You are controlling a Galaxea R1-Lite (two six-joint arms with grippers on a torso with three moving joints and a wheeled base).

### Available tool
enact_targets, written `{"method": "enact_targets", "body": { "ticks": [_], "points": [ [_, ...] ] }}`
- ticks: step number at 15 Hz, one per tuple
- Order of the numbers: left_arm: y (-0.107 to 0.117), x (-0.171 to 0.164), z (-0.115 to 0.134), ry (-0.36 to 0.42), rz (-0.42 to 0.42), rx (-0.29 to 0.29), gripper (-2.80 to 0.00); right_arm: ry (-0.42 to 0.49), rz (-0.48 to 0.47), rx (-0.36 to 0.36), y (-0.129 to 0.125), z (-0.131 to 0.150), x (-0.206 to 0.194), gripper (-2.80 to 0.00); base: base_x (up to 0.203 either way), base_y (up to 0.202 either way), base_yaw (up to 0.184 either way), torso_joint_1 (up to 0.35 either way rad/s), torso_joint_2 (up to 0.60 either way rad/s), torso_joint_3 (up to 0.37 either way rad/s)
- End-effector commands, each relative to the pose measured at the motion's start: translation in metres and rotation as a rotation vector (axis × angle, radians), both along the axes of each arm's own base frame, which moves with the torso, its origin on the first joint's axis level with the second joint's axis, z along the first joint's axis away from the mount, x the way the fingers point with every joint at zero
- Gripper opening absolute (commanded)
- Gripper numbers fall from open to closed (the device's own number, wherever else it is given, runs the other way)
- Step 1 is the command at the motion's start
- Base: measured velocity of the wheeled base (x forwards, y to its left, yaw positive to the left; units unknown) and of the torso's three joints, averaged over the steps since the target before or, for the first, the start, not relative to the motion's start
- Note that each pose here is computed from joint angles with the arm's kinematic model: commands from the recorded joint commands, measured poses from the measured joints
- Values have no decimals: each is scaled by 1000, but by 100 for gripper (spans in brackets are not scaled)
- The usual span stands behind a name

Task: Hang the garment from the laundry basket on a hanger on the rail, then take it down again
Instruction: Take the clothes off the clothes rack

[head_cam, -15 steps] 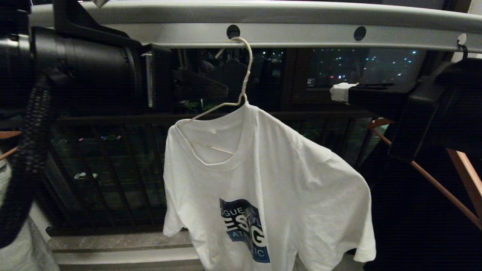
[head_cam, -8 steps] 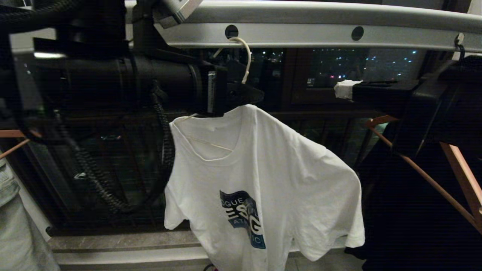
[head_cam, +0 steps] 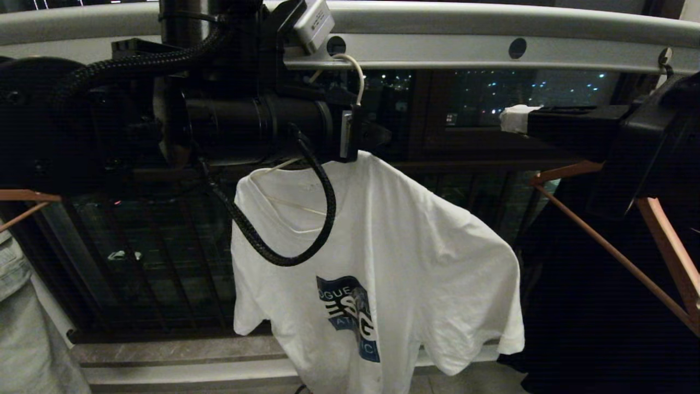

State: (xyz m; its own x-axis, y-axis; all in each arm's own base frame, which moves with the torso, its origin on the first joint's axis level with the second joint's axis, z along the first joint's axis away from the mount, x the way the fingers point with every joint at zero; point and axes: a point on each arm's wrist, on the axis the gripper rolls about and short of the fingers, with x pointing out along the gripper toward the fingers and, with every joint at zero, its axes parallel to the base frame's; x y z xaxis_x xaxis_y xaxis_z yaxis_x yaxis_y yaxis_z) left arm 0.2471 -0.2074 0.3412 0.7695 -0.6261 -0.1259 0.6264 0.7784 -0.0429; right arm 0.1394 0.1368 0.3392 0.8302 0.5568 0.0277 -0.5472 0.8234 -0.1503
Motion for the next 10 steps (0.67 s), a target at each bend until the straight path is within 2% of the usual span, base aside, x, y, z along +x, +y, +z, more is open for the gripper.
{"method": "enact_targets", "body": {
  "ticks": [1, 4, 7, 10],
  "points": [
    [-5, 7, -3, -1, 0, 14, -280, -2, 0, -2, -2, 1, -2, -280, 0, 0, 0, 0, 0, 0],
    [-6, 7, -4, 0, 2, 14, -280, 19, 0, -21, -6, -1, -6, -280, 0, 0, 0, 0, 0, 0],
    [-7, 9, -5, 3, 3, 16, -280, 75, 1, -73, -17, -5, -17, -280, 0, 0, 0, 0, 0, 0],
    [-8, 10, -5, 3, 4, 15, -280, 111, 0, -65, -27, -8, -27, -280, 0, 0, 0, 0, 0, 0]
  ]
}}
